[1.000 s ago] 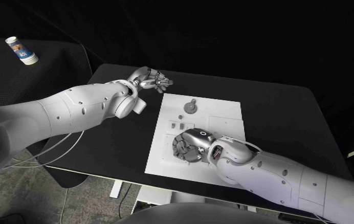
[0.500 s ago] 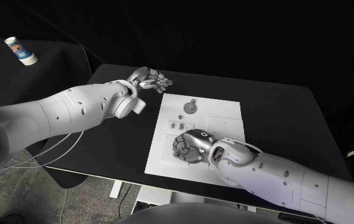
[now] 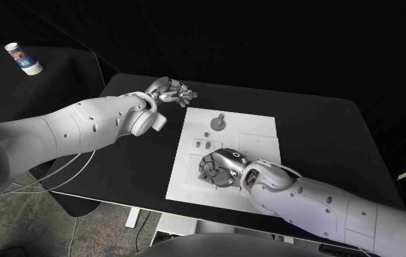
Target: Assemble the parts on the task board
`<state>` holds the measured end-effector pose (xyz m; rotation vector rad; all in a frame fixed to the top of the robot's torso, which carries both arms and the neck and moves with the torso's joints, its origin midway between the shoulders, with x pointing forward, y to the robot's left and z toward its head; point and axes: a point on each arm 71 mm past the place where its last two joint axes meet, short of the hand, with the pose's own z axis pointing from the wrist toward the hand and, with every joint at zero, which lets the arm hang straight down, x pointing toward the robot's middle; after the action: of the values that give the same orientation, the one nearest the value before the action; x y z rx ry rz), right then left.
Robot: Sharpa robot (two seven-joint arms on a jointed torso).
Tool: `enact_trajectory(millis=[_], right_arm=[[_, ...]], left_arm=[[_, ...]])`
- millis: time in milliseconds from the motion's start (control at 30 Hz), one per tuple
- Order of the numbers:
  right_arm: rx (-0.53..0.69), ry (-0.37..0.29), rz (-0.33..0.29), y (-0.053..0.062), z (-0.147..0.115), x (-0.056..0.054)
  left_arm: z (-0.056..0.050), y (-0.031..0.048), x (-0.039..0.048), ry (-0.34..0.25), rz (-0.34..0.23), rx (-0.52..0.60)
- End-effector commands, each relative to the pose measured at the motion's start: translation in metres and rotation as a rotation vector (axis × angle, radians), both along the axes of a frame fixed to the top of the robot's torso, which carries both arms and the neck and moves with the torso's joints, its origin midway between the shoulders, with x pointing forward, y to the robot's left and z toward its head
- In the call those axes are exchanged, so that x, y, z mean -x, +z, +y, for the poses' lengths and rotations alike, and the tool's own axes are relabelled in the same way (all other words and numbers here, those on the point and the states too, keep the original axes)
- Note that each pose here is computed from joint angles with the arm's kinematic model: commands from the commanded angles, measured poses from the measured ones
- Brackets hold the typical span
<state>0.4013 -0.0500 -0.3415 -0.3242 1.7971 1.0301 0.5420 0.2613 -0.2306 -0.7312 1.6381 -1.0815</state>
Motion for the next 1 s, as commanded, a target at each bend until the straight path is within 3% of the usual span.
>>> enact_trajectory(millis=[33,1000], right_arm=[[-0.027,-0.016,-0.005,-0.0005,-0.0026,-0.0014],[-0.055,-0.005,-0.011,0.0004,0.0043,0.0032]], left_arm=[[-0.0020,0.0008,-0.0002,-0.012,0.002,0.010],[-0.0016,0.0005,-0.0004,-0.012,0.006,0.009]])
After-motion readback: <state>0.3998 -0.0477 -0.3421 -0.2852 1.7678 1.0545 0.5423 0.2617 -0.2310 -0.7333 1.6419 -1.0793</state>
